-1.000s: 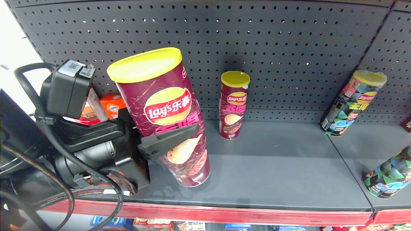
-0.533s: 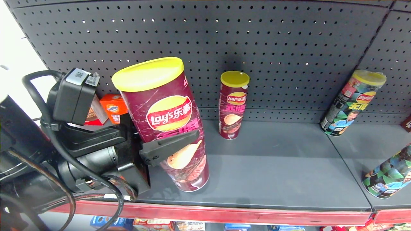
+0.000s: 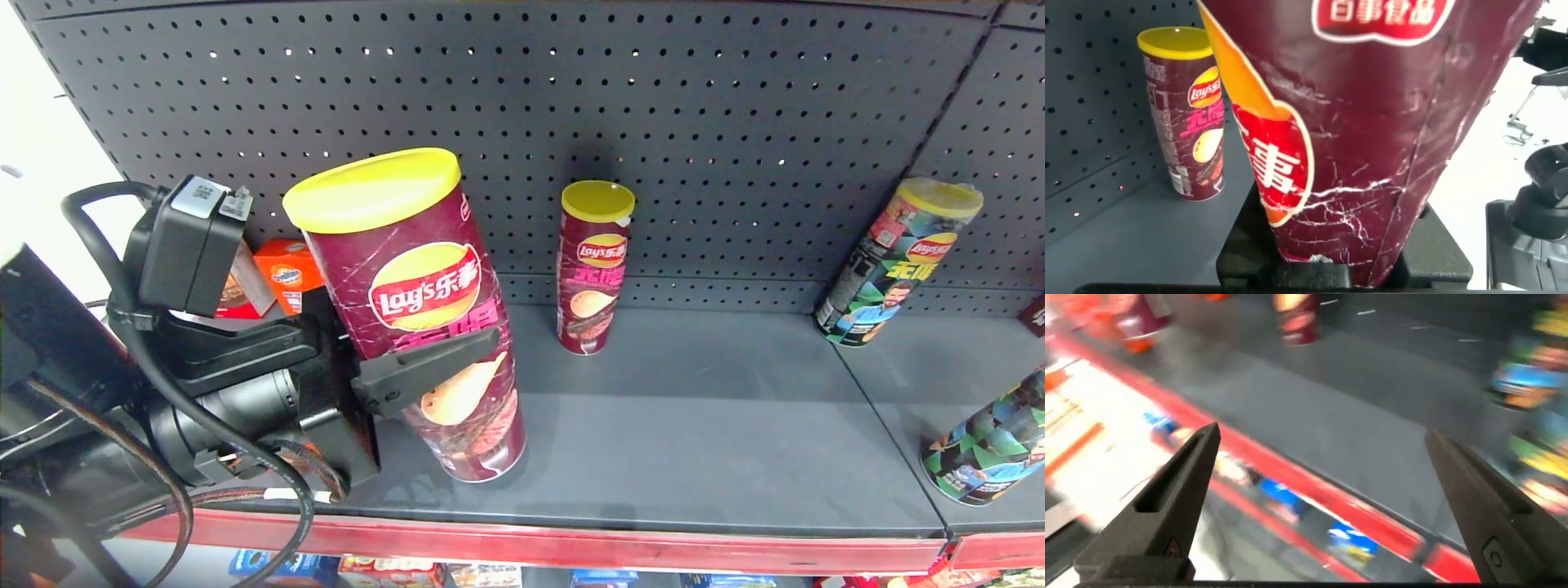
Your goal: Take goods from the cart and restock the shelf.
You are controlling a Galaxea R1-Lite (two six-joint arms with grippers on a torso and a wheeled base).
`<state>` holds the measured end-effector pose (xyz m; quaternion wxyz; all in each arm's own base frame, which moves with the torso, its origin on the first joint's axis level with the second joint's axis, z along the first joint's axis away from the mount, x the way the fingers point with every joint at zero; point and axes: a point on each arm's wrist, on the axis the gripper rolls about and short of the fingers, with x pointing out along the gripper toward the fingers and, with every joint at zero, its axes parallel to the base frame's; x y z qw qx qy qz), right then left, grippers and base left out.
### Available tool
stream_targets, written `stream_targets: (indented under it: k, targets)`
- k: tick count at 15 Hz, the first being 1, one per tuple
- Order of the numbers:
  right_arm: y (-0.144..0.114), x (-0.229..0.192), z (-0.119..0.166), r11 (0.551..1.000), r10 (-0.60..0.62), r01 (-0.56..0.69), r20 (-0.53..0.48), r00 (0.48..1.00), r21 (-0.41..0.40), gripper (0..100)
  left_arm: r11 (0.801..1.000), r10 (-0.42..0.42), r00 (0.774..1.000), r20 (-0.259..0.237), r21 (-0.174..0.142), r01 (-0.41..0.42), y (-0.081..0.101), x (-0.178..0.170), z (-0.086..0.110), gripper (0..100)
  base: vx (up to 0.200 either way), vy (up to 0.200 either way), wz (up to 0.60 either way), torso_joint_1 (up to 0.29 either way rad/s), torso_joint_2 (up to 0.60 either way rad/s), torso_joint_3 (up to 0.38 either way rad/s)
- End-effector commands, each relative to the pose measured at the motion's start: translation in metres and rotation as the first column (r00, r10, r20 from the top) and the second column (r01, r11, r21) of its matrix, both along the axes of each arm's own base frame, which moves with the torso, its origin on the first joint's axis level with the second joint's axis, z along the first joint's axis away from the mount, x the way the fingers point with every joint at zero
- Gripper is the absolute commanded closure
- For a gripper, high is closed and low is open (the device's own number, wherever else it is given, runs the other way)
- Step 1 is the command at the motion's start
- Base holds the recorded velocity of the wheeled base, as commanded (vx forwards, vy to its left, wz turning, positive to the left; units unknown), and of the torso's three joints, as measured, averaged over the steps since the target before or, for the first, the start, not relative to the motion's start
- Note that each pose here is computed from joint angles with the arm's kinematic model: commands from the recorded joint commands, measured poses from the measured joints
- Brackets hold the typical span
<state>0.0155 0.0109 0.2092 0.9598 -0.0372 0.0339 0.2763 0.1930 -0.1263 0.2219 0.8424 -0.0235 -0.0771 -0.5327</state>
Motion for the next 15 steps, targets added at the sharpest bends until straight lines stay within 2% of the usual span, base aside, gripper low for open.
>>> stream_targets:
  k: [1, 2, 5, 9, 11, 15]
  targets:
    - [0.011, 0.023, 0.006, 0.995, 0.089, -0.091, -0.087, 0.992, -0.027, 0, 1.0, 0.003, 1.0, 0.001, -0.001, -0.003, 0.0, 0.001, 0.0, 100, 0.0, 0.0, 0.0, 0.0, 0.0, 0.0]
    - [0.024, 0.045, 0.011, 0.988, 0.149, -0.153, -0.1, 0.984, -0.033, 0, 1.0, 0.003, 1.0, -0.008, 0.004, -0.003, -0.002, 0.004, -0.002, 100, 0.0, 0.0, 0.0, 0.0, 0.0, 0.0]
    - [0.043, 0.082, 0.017, 0.987, 0.158, -0.16, -0.08, 0.984, -0.018, 0, 1.0, 0.003, 1.0, -0.008, 0.004, -0.003, -0.003, 0.006, -0.002, 100, 0.0, 0.0, 0.0, 0.0, 0.0, 0.0]
    - [0.074, 0.113, 0.026, 0.968, 0.246, -0.251, -0.14, 0.959, -0.019, 0, 1.0, 0.003, 1.0, -0.019, 0.011, -0.003, -0.004, 0.009, -0.005, 100, 0.0, 0.0, 0.0, 0.0, 0.0, 0.0]
    - [0.089, 0.137, 0.023, 0.968, 0.24, -0.249, -0.17, 0.956, -0.032, 0, 1.0, 0.003, 1.0, -0.02, 0.011, -0.003, -0.004, 0.009, -0.006, 100, 0.0, 0.0, 0.0, 0.0, 0.0, 0.0]
    - [0.111, 0.189, 0.019, 0.973, 0.221, -0.228, -0.143, 0.965, -0.038, 0, 1.0, 0.003, 1.0, -0.018, 0.01, -0.003, -0.004, 0.009, -0.005, 100, 0.0, 0.0, 0.0, 0.0, 0.0, 0.0]
